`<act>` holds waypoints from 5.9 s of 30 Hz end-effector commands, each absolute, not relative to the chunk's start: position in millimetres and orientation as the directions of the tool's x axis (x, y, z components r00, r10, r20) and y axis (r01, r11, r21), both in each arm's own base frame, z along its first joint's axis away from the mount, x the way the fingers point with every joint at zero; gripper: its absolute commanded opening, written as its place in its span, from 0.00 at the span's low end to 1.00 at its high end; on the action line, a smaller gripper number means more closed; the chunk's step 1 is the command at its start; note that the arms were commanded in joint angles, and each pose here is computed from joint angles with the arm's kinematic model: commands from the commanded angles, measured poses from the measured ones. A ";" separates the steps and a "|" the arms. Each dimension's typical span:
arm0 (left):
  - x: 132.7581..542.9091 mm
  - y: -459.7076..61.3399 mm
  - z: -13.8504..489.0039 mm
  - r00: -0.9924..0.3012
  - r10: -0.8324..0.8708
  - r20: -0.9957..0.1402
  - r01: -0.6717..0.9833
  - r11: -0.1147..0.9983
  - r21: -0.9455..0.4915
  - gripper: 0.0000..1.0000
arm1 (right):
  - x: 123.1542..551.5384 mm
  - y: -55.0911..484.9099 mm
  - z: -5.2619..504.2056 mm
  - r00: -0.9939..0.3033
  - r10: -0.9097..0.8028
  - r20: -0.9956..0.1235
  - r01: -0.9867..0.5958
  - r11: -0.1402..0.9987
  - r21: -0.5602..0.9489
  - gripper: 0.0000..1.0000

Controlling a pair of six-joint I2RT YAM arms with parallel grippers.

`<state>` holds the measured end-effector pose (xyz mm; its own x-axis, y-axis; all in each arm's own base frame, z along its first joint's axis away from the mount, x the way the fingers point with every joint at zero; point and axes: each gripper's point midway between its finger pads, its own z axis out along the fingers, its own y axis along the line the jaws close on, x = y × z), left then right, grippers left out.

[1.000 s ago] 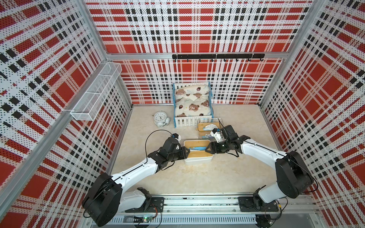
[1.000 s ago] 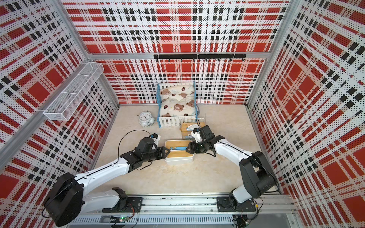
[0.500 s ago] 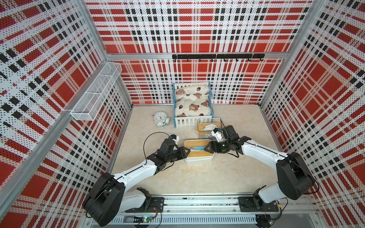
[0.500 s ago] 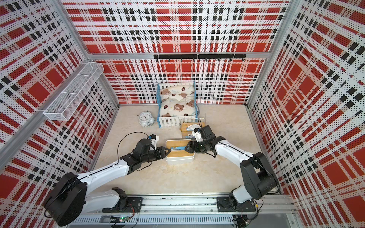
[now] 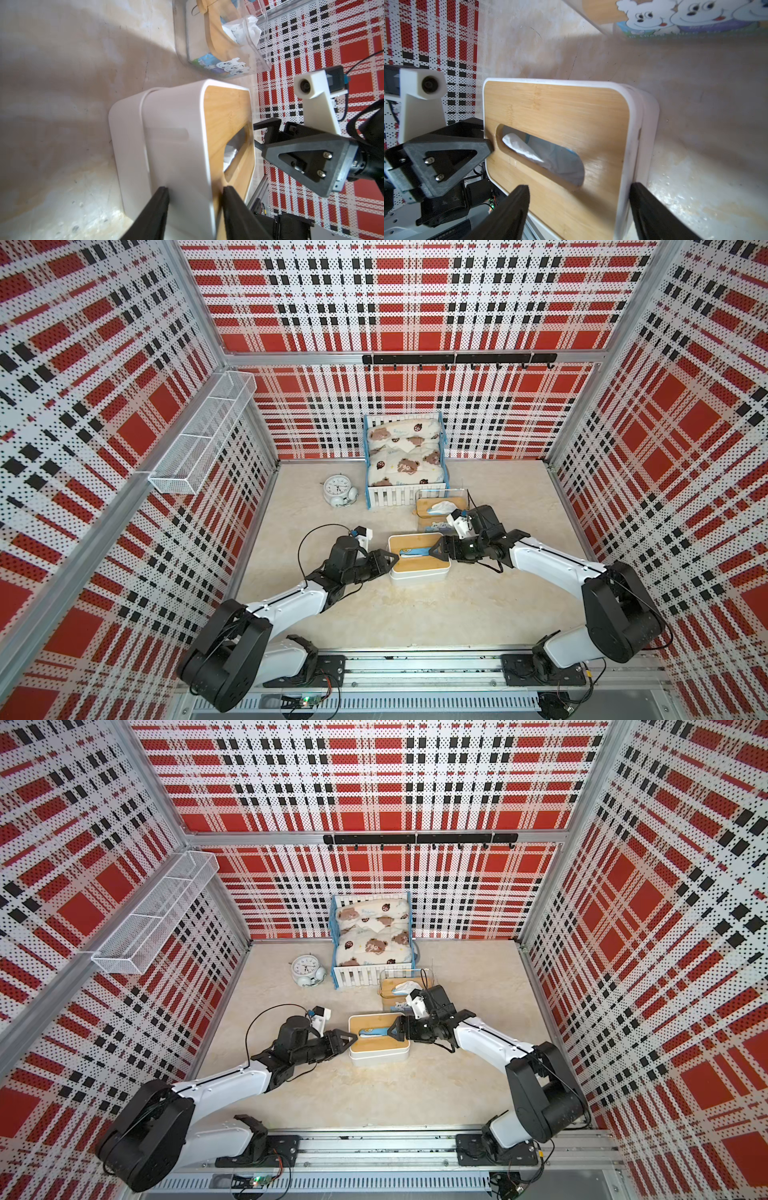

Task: Put the tissue paper into the tissue box
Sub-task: Close the box lid on the tissue box, then pull the paper towel from the tissue box.

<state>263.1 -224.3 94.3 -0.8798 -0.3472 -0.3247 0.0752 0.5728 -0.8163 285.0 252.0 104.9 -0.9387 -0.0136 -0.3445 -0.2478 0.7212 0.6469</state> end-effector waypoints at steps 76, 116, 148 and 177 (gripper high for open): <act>280.5 -210.8 93.4 -0.868 -0.163 -0.469 0.153 0.810 -0.565 0.64 | 281.1 244.3 100.0 -0.915 -0.161 -0.370 -0.342 0.796 0.499 0.62; 368.1 -128.3 164.8 -0.661 -0.388 -0.642 0.110 0.796 -0.595 0.87 | 273.6 348.8 117.7 -0.597 -0.610 -0.520 -0.780 0.594 0.198 0.46; 371.9 -136.0 158.8 -0.687 -0.395 -0.610 0.115 0.770 -0.627 0.87 | 273.4 350.2 80.8 -0.623 -0.633 -0.459 -0.769 0.601 0.215 0.24; 368.4 -142.2 160.5 -0.686 -0.382 -0.619 0.134 0.770 -0.624 0.88 | 289.8 341.7 111.9 -0.588 -0.635 -0.501 -0.770 0.628 0.109 0.00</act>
